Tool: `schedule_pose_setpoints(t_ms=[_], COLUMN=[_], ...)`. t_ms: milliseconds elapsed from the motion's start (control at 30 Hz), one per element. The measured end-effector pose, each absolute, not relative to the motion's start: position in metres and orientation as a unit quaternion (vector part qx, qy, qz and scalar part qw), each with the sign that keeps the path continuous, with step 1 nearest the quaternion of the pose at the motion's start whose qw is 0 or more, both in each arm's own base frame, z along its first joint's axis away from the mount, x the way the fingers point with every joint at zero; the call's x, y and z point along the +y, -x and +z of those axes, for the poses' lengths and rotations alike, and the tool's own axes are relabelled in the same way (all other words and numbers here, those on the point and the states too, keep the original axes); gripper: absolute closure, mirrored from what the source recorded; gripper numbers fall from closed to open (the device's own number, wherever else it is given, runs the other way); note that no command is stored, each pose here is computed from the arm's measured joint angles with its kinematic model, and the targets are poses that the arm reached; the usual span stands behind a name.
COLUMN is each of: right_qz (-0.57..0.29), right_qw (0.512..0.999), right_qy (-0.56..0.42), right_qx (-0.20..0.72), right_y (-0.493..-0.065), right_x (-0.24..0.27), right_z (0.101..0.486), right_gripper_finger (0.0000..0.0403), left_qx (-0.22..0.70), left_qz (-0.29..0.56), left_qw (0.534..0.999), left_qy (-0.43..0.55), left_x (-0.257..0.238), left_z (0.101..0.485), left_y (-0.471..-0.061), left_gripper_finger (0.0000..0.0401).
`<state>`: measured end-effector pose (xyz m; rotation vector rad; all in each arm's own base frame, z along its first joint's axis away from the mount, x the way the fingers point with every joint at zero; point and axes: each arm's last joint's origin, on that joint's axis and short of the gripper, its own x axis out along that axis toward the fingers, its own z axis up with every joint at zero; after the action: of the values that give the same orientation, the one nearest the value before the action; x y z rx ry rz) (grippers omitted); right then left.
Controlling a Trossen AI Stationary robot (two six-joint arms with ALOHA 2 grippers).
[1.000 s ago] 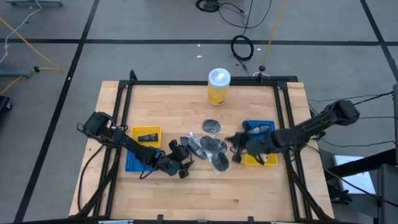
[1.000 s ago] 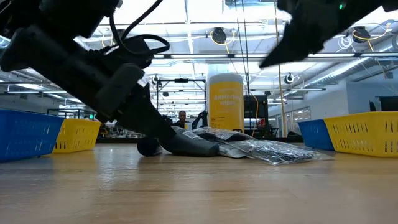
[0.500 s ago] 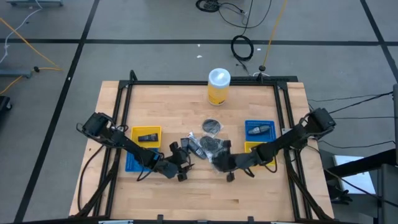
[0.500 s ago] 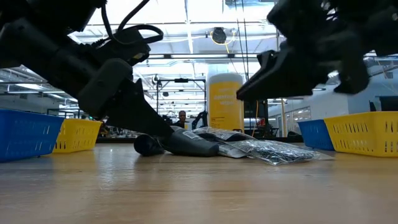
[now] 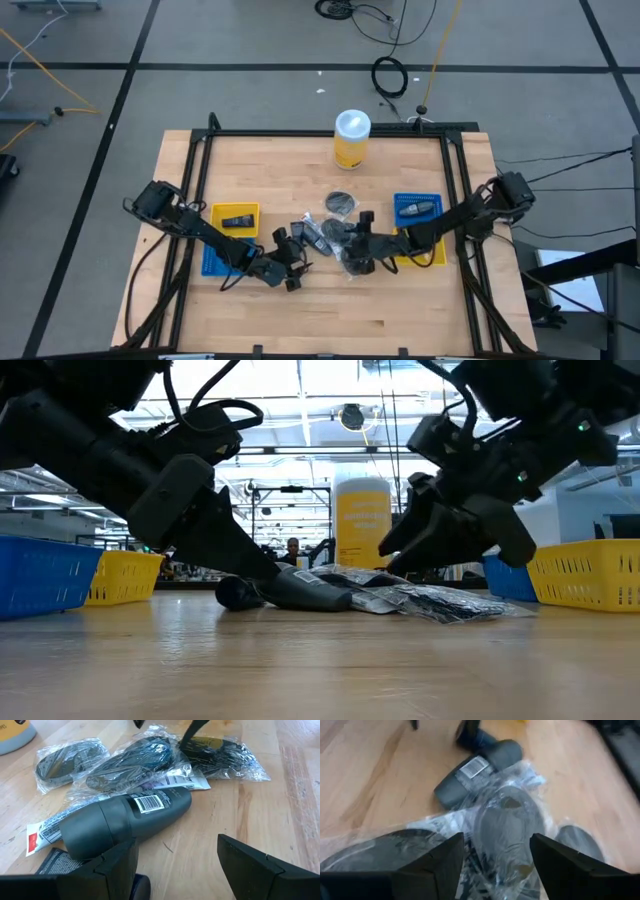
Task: Pick & Place Travel size toiletries
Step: Put the black hairbrush into the left blue bin
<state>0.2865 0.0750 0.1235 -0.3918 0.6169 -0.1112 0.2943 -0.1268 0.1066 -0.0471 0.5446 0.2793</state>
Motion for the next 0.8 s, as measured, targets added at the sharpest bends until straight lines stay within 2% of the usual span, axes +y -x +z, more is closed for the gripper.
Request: schedule_pose_setpoints(t_ms=[300, 567, 667, 800], right_qz=[0.011, 0.012, 0.009, 0.001], right_qw=[0.918, 0.909, 0.908, 0.908], right_qy=[0.219, 0.251, 0.253, 0.251], right_qx=[0.33, 0.333, 0.334, 0.336], right_y=[-0.288, -0.29, -0.29, -0.291], right_x=[0.062, 0.053, 0.05, 0.045], right_z=[0.119, 0.119, 0.119, 0.119], right_gripper_finger=[0.0217, 0.0224, 0.0243, 0.0288], left_qx=[0.268, 0.268, 0.268, 0.268], left_qz=[0.137, 0.137, 0.137, 0.137], left_qw=[0.953, 0.953, 0.953, 0.953], left_qy=[0.02, 0.021, 0.021, 0.021], left_x=[-0.127, -0.127, -0.127, -0.127], left_z=[0.107, 0.107, 0.107, 0.107], left_y=[-0.294, -0.294, -0.294, -0.294], left_gripper_finger=[0.0135, 0.0135, 0.0135, 0.0135])
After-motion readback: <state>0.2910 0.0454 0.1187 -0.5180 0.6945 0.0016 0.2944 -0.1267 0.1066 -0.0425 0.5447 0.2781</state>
